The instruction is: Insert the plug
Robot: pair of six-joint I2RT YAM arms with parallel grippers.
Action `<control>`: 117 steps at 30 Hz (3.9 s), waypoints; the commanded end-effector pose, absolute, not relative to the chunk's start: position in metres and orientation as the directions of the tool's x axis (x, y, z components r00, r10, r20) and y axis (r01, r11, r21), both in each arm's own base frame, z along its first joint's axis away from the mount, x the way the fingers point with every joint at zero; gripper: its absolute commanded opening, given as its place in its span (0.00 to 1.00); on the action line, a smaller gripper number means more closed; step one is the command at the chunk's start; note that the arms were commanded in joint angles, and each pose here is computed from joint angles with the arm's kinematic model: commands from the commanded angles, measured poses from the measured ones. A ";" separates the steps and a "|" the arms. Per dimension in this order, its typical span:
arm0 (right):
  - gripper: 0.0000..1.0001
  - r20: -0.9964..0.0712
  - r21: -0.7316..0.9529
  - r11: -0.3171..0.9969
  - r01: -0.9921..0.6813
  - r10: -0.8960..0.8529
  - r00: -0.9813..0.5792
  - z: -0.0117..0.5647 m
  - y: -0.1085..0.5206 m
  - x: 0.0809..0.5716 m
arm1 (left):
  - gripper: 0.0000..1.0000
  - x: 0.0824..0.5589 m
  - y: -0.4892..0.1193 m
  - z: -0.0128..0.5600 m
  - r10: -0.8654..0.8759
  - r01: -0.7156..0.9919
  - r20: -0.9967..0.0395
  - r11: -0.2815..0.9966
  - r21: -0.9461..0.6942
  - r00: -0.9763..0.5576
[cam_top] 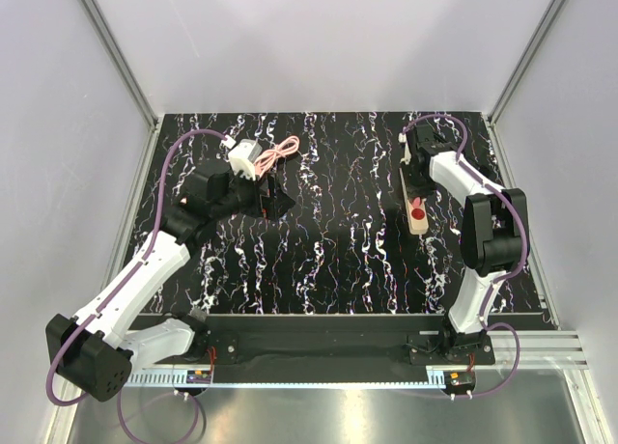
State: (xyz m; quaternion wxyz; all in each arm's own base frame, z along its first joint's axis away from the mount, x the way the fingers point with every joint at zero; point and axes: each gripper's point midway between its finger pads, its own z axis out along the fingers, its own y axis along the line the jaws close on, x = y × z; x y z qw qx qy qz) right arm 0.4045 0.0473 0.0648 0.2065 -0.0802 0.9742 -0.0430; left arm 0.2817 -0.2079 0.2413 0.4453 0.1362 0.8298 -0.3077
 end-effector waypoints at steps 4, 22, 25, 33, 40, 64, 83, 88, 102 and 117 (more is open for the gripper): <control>0.13 -0.427 -0.134 0.984 -0.114 -0.161 -0.890 0.075 0.042 0.414 | 0.99 0.286 -0.210 0.263 -0.082 0.531 -0.861 0.756 -0.382 -0.502; 0.00 -0.300 -0.019 0.996 -0.081 -0.083 -0.950 0.021 0.040 0.388 | 0.99 0.286 -0.209 0.264 -0.084 0.532 -0.862 0.755 -0.382 -0.500; 0.00 -0.295 -0.023 0.996 -0.091 -0.094 -0.951 0.020 0.040 0.387 | 0.99 0.286 -0.209 0.264 -0.083 0.532 -0.862 0.757 -0.381 -0.500; 0.39 -0.349 -0.060 0.995 -0.084 -0.100 -0.932 0.050 0.034 0.399 | 0.99 0.288 -0.208 0.262 -0.084 0.528 -0.859 0.758 -0.384 -0.505; 0.73 -0.466 -0.114 0.991 -0.064 -0.110 -0.878 0.105 0.026 0.416 | 0.99 0.292 -0.203 0.258 -0.084 0.500 -0.858 0.782 -0.372 -0.506; 1.00 -0.644 0.495 0.869 -0.004 0.364 -0.673 0.241 0.140 0.331 | 0.99 0.338 -0.061 0.231 -0.510 -0.290 -0.758 0.859 -0.423 -0.406; 1.00 -0.589 0.579 0.778 -0.245 0.192 -0.785 0.218 0.179 0.263 | 0.98 0.349 0.053 0.106 -0.770 -0.734 -0.500 0.593 -0.332 -0.396; 1.00 -0.586 0.583 0.771 -0.257 0.180 -0.790 0.217 0.181 0.261 | 0.95 0.347 0.043 0.088 -0.781 -0.737 -0.455 0.593 -0.324 -0.428; 1.00 -0.579 0.579 0.776 -0.250 0.175 -0.796 0.214 0.178 0.253 | 0.89 0.334 0.029 0.039 -0.741 -0.735 -0.421 0.642 -0.217 -0.523; 1.00 -0.541 0.550 0.816 -0.176 0.187 -0.820 0.187 0.171 0.255 | 0.20 0.335 -0.093 0.071 -0.488 -0.362 -0.465 0.869 -0.337 -0.739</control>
